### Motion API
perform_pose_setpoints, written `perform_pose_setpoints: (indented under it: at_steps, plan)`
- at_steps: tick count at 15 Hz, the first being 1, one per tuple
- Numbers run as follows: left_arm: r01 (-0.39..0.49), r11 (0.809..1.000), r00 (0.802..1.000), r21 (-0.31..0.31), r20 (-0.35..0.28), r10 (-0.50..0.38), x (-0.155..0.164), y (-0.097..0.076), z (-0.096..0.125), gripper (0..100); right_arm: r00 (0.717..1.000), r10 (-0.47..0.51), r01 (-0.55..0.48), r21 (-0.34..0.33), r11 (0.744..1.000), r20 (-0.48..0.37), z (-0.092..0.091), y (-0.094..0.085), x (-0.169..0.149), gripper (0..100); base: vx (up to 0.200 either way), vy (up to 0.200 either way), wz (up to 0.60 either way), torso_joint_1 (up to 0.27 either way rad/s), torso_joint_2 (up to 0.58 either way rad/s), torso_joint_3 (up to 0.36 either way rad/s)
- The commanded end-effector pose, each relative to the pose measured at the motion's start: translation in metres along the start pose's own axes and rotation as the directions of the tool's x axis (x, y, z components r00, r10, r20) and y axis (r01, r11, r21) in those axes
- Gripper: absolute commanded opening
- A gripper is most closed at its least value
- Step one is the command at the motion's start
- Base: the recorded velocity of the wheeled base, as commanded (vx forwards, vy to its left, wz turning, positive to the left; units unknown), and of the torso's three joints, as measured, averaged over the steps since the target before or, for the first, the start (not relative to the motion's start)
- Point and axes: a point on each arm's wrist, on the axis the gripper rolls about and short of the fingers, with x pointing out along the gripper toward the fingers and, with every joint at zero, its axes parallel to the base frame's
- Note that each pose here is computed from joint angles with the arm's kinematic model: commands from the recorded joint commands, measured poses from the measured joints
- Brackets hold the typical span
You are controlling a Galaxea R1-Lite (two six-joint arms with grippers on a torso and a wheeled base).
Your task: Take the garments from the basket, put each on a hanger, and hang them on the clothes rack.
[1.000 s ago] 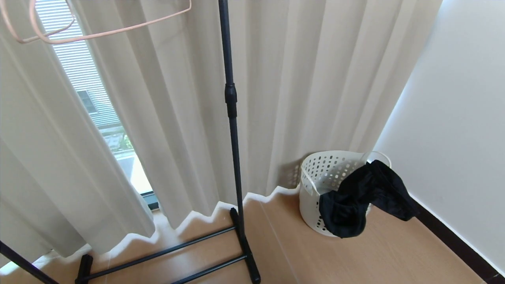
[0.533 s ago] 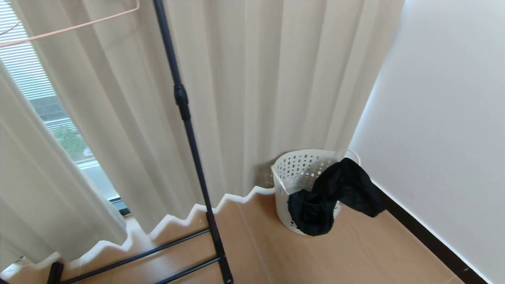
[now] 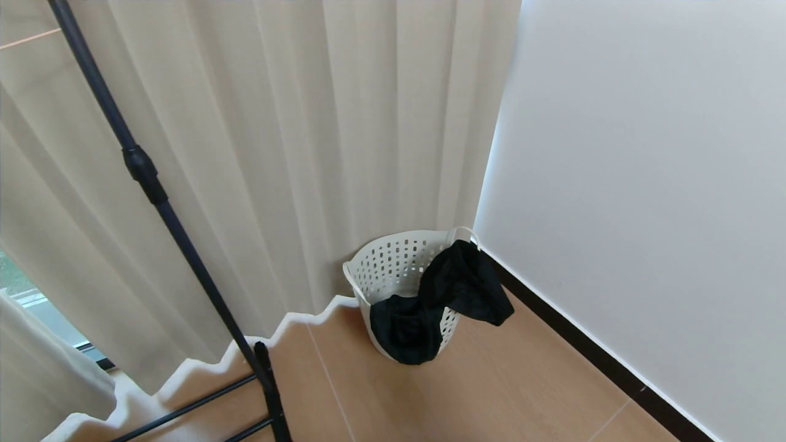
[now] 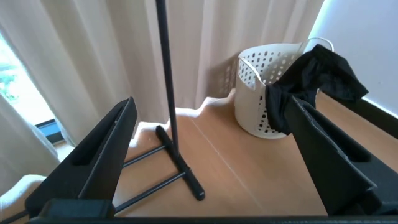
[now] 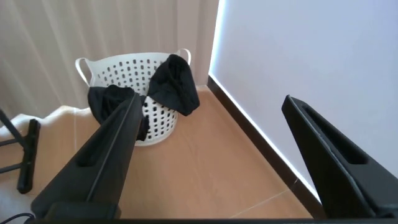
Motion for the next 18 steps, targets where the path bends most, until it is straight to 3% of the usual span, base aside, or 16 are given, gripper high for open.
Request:
perform_pose_setpoints:
  at_steps: [1,8,18]
  plan:
    - [0.000,1.000,1.000,0.000,0.000,0.000,0.0000,0.0000,0.0000,100,1.000,0.000,0.000,0.000,1.000,0.000,0.0000,0.0000,0.0000,100,0.200,-0.200,0.00,0.051,0.00,-0.007]
    - [0.000,1.000,1.000,0.000,0.000,0.000,0.0000,0.0000,0.0000,100,1.000,0.001,-0.001,0.000,1.000,0.000,0.0000,0.0000,0.0000,100,0.200,0.000,0.00,0.006,0.00,0.002]
    - [0.000,1.000,1.000,0.000,0.000,0.000,0.0000,0.0000,0.0000,100,1.000,0.000,0.000,0.000,1.000,0.000,0.0000,0.0000,0.0000,100,0.000,0.000,0.00,-0.001,0.00,-0.007]
